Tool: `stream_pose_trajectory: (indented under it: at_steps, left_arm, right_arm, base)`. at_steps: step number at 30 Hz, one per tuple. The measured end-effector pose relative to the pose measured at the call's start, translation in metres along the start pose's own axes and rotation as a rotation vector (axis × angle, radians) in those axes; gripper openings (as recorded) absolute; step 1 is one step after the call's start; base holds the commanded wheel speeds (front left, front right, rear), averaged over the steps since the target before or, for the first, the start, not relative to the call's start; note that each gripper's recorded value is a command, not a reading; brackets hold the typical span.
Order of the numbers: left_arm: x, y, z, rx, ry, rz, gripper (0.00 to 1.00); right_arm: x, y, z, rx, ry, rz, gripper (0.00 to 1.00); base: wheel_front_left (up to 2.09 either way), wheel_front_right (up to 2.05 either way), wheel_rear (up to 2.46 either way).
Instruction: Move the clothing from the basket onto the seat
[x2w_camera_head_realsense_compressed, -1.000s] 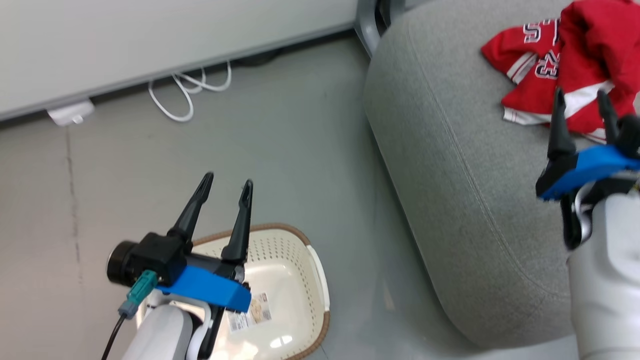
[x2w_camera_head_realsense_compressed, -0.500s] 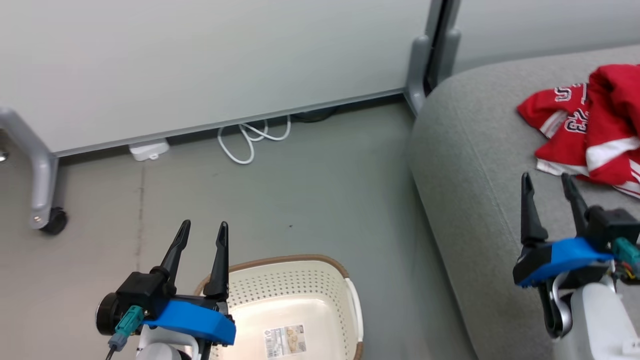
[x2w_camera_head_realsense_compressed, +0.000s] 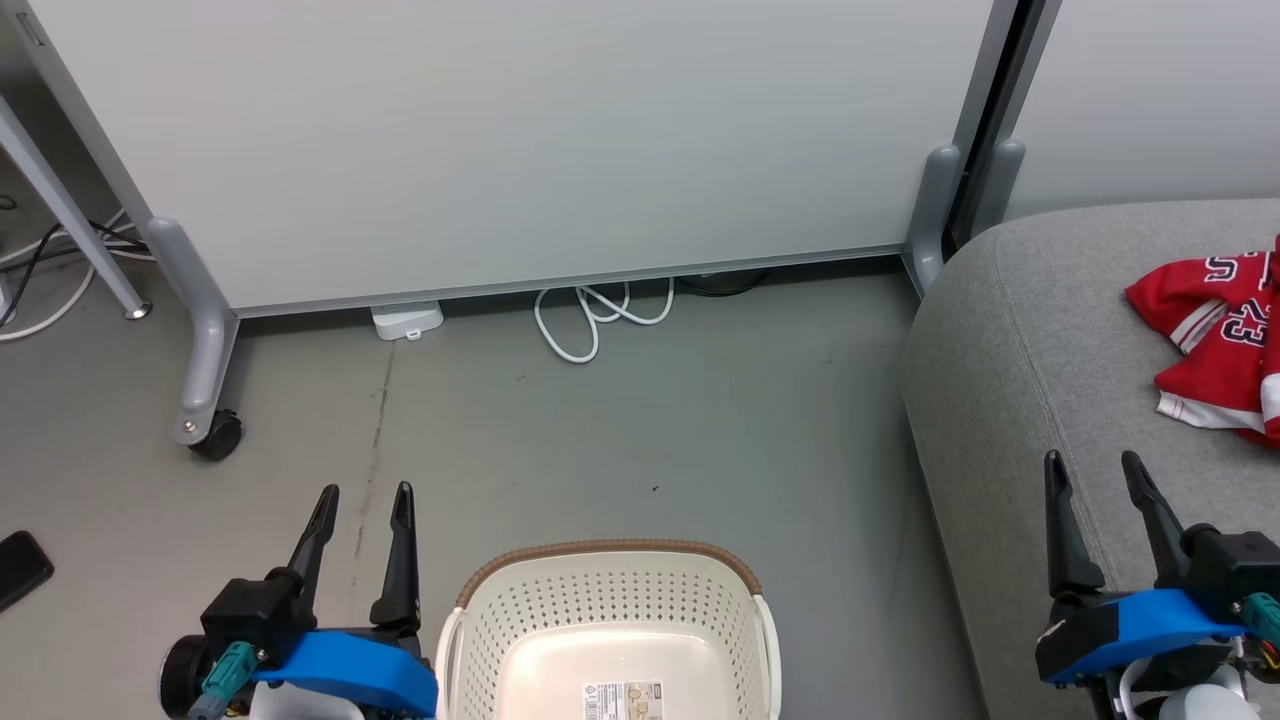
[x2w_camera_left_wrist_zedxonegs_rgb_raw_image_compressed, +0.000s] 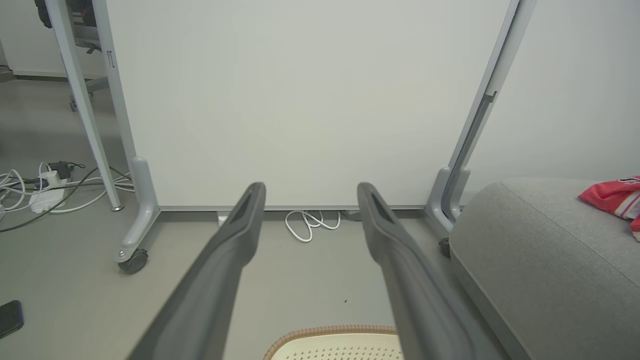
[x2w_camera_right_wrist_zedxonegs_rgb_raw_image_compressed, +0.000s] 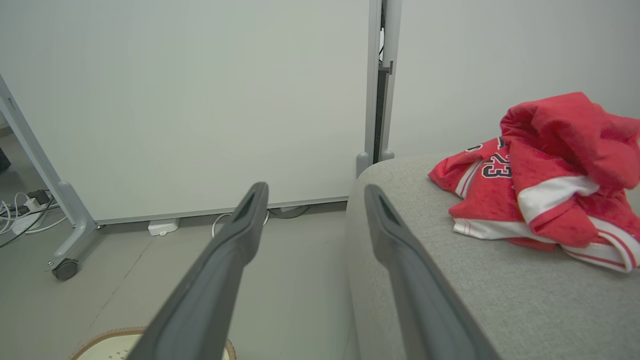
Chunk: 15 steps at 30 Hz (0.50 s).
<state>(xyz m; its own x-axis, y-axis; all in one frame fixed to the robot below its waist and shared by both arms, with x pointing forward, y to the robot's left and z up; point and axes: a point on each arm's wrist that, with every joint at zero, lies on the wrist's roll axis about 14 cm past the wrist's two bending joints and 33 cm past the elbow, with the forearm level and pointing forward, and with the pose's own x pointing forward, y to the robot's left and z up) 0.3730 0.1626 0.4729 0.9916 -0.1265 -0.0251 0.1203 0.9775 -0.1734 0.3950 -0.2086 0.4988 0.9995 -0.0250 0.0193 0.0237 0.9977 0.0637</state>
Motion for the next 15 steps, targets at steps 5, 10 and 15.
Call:
stream_pose_trajectory:
  at_steps: [5,10,15]
  left_arm:
    - [-0.008,0.009,-0.003,0.005,0.01,0.026,1.0]
    - [-0.011,0.016,-0.004,0.016,0.016,0.046,1.0]
    - [-0.013,0.02,-0.01,0.023,0.037,0.057,1.0]
  right_arm:
    - [-0.005,0.01,0.001,-0.001,0.001,0.03,1.0]
    - [-0.011,0.015,0.002,-0.007,0.003,0.049,1.0]
    - [-0.015,0.017,0.001,-0.008,0.013,0.056,1.0]
  base:
    - [0.0,0.0,0.0]
    - [0.0,0.0,0.0]
    - [0.0,0.0,0.0]
